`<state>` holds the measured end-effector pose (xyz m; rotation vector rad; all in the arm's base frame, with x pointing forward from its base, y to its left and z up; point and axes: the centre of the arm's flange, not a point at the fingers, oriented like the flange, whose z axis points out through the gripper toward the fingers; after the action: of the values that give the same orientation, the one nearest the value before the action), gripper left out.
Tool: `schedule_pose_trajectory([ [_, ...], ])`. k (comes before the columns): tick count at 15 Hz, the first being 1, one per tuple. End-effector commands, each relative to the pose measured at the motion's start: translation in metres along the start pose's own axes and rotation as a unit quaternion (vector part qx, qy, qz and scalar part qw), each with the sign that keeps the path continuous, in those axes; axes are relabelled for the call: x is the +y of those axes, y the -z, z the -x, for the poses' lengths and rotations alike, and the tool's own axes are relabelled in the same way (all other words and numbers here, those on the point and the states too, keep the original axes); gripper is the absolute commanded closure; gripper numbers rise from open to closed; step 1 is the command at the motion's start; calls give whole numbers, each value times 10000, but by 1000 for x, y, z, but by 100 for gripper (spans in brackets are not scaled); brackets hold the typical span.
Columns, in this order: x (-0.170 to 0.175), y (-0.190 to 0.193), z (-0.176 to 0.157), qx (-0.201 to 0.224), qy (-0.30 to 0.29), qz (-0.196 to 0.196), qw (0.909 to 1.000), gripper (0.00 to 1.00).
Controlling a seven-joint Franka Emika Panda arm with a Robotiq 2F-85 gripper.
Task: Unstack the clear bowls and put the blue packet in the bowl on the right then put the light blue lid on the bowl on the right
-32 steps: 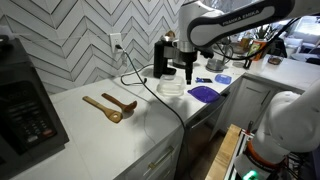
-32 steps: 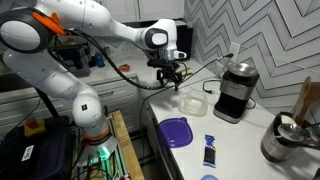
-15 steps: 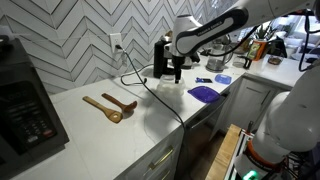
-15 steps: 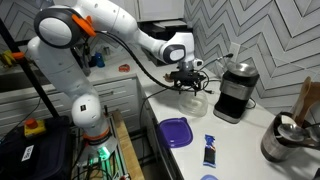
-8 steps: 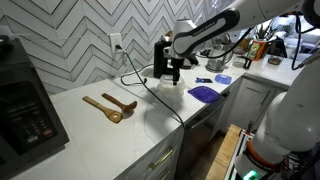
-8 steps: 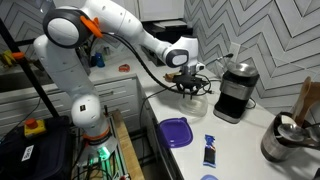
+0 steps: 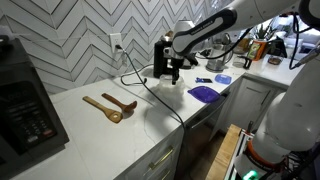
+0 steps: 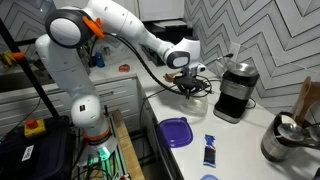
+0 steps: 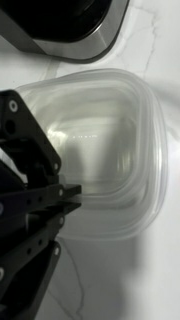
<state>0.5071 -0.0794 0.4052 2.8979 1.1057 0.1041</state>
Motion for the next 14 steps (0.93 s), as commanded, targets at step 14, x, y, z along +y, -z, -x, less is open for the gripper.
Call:
schedule_pose_trajectory([
  [14, -58, 95, 28, -284, -927, 657, 9931, 98],
])
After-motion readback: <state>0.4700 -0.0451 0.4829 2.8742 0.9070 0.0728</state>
